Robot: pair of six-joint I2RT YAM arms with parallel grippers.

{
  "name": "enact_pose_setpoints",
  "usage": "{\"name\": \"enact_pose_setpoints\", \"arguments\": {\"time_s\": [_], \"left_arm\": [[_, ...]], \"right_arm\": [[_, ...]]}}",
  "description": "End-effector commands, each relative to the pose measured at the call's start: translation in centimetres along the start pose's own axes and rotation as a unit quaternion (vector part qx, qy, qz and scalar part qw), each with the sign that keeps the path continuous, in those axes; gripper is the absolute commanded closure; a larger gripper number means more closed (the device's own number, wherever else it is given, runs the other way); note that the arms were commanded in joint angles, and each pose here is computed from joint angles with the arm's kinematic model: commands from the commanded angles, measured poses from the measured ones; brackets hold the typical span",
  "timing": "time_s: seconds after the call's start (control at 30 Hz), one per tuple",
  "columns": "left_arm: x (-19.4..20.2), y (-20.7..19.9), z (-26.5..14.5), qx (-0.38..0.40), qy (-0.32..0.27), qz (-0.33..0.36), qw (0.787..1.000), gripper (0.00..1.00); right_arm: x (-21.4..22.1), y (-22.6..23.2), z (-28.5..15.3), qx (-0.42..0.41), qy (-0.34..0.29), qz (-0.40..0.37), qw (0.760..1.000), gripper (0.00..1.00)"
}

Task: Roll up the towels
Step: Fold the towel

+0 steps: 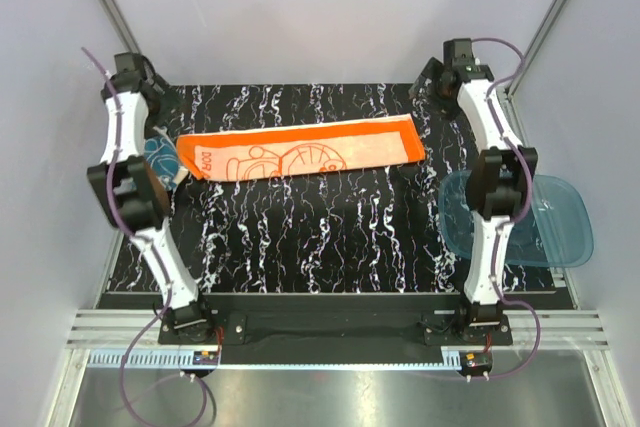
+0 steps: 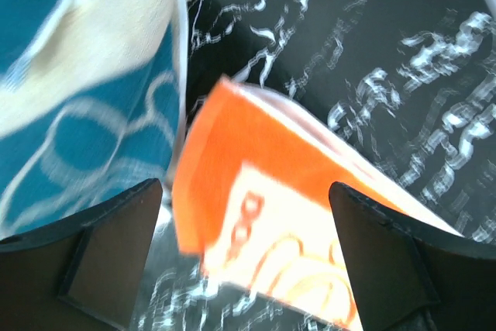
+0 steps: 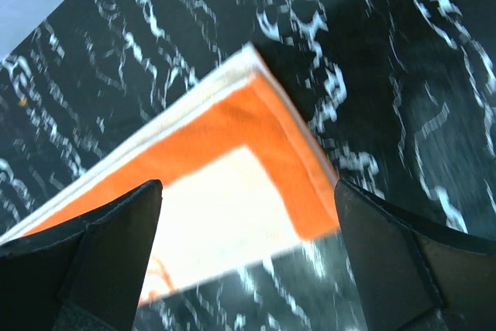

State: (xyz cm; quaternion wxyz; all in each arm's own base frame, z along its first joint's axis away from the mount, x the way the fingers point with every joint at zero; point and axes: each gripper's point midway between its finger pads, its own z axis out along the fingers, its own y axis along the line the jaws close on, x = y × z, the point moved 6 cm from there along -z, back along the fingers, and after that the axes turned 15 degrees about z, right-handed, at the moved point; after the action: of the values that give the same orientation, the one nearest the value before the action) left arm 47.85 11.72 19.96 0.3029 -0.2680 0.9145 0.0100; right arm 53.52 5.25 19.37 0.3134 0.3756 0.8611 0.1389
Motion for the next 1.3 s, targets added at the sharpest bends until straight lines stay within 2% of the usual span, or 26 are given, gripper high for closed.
{"name": "enact_pose_setpoints", "arguments": {"time_s": [0.0, 0.07, 0.1, 0.2, 0.23, 0.3, 0.37, 0.5, 0.63, 0.73, 0.83, 0.9, 0.97, 1.0, 1.13, 1.27], "left_arm": [[-0.2, 0.4, -6.6, 0.017, -0.060, 0.008, 0.998, 0.04], [0.8, 0.5, -9.0, 0.028, -0.074, 0.013, 0.997, 0.05], [3.1, 1.0, -8.2, 0.022, -0.048, 0.014, 0.998, 0.05], [5.5, 0.9, -9.4, 0.042, -0.052, 0.016, 0.998, 0.07], [8.0, 1.4, -8.2, 0.040, -0.025, 0.016, 0.999, 0.09], [9.2, 1.2, -8.4, 0.050, -0.026, 0.019, 0.998, 0.11], [11.3, 1.3, -7.7, 0.048, -0.003, 0.027, 0.998, 0.16], [13.2, 1.5, -6.9, 0.031, 0.013, 0.038, 0.999, 0.19], [14.3, 2.0, -5.8, 0.006, 0.029, 0.018, 0.999, 0.20], [15.1, 2.5, -4.5, -0.012, 0.044, 0.005, 0.999, 0.25], [15.7, 3.1, -3.8, -0.041, 0.049, -0.014, 0.998, 0.39], [15.7, 3.2, -3.6, -0.048, 0.038, -0.024, 0.998, 0.45], [16.1, 3.3, -3.3, -0.050, 0.036, -0.035, 0.997, 0.47], [15.9, 3.2, -3.1, -0.048, 0.030, -0.038, 0.998, 0.53], [15.9, 3.2, -1.2, -0.062, 0.044, -0.047, 0.996, 0.57], [14.4, 2.9, -0.3, -0.070, 0.030, -0.049, 0.996, 0.54]], "right_arm": [[2.5, 0.5, -5.5, -0.029, 0.013, 0.003, 0.999, 0.00], [4.9, 1.1, -6.6, -0.062, 0.034, 0.001, 0.997, 0.00], [8.1, 0.1, -5.8, -0.047, 0.068, -0.012, 0.996, 0.00], [12.9, -0.8, -4.7, -0.040, 0.124, -0.021, 0.991, 0.00], [13.8, -1.0, -4.2, -0.041, 0.138, -0.018, 0.989, 0.00], [15.5, -1.6, -3.2, -0.036, 0.175, -0.011, 0.984, 0.02], [16.7, -1.8, -2.5, -0.025, 0.189, -0.021, 0.981, 0.02], [16.6, -2.1, -2.1, 0.003, 0.174, -0.035, 0.984, 0.02], [17.1, -2.8, -1.2, 0.017, 0.179, -0.041, 0.983, 0.00], [17.5, -3.2, -0.2, 0.026, 0.188, -0.052, 0.980, 0.00], [17.5, -3.6, 0.4, 0.035, 0.187, -0.062, 0.980, 0.00], [17.5, -3.9, 0.7, 0.039, 0.186, -0.065, 0.980, 0.00], [17.4, -3.9, 0.9, 0.036, 0.185, -0.065, 0.980, 0.00], [17.4, -3.9, 1.0, 0.035, 0.187, -0.065, 0.980, 0.00], [17.0, -4.3, 1.4, 0.036, 0.191, -0.065, 0.979, 0.00], [16.2, -5.0, 1.7, 0.036, 0.188, -0.058, 0.980, 0.00]]}}
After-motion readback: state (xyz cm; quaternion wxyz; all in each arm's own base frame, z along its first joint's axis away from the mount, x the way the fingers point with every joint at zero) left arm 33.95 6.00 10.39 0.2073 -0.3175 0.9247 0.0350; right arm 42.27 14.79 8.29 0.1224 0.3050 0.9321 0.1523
